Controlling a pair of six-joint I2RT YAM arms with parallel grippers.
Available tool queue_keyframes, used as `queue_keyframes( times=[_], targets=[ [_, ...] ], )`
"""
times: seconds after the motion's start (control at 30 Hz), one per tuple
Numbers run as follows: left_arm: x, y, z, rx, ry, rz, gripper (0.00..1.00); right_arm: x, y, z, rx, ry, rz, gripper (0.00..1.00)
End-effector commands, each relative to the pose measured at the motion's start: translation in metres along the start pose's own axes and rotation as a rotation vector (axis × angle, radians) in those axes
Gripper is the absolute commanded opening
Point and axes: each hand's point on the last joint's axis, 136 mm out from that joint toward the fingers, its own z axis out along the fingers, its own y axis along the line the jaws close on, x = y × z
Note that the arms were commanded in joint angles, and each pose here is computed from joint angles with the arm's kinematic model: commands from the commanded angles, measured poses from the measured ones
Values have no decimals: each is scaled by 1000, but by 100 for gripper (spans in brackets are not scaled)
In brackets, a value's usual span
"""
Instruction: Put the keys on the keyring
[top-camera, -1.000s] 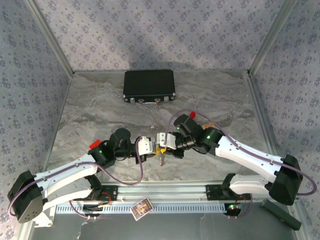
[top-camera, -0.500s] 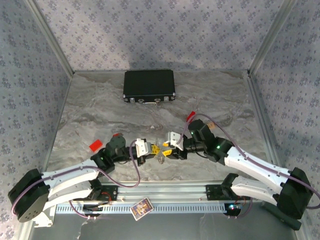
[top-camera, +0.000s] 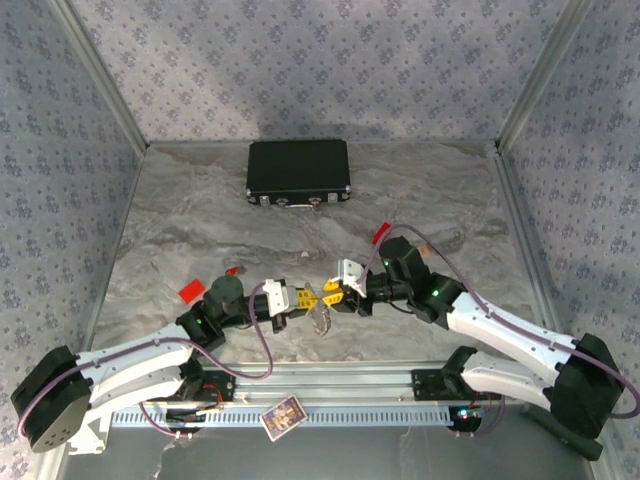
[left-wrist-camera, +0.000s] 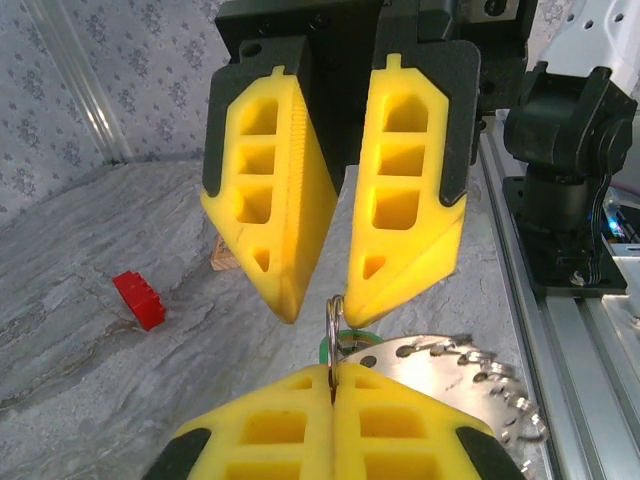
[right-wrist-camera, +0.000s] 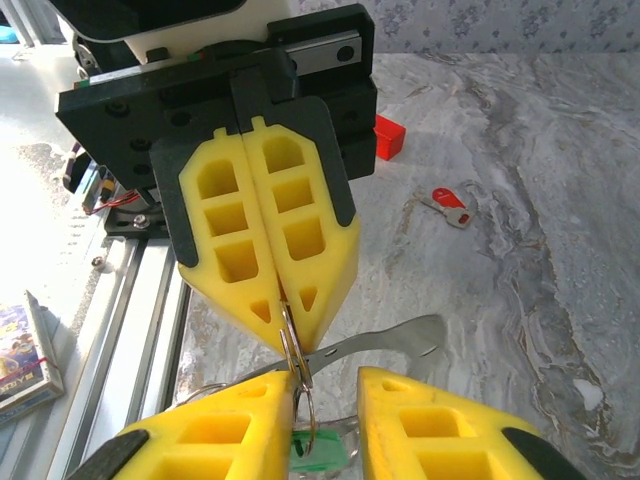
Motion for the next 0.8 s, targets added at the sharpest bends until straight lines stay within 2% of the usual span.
queue_keyframes(
  times=[0.0,0.37,0.47,0.5,0.6,0.7,0.77],
  targets=[
    [-18,-1,-2,5,-77,33,0,-10,4,0,-35,-25,-20,23],
    [-21,0,3,19,-86,31,0,-13,4,1,-30,-36,-57,10],
    [-19,0,5,20,-78,25,0,-14,3,0,-29,-37,-68,3],
    [-18,1,5,17,-74,23,3,-13,4,0,-29,-30,-70,0],
    [-12,8,7,-16,-28,12,22,-8,1,-1,-17,26,-75,0],
    [0,12,9,-34,61,7,22,3,-1,-1,7,127,-99,0],
    [1,11,9,-25,82,9,21,6,-1,-1,11,177,-111,0]
  ],
)
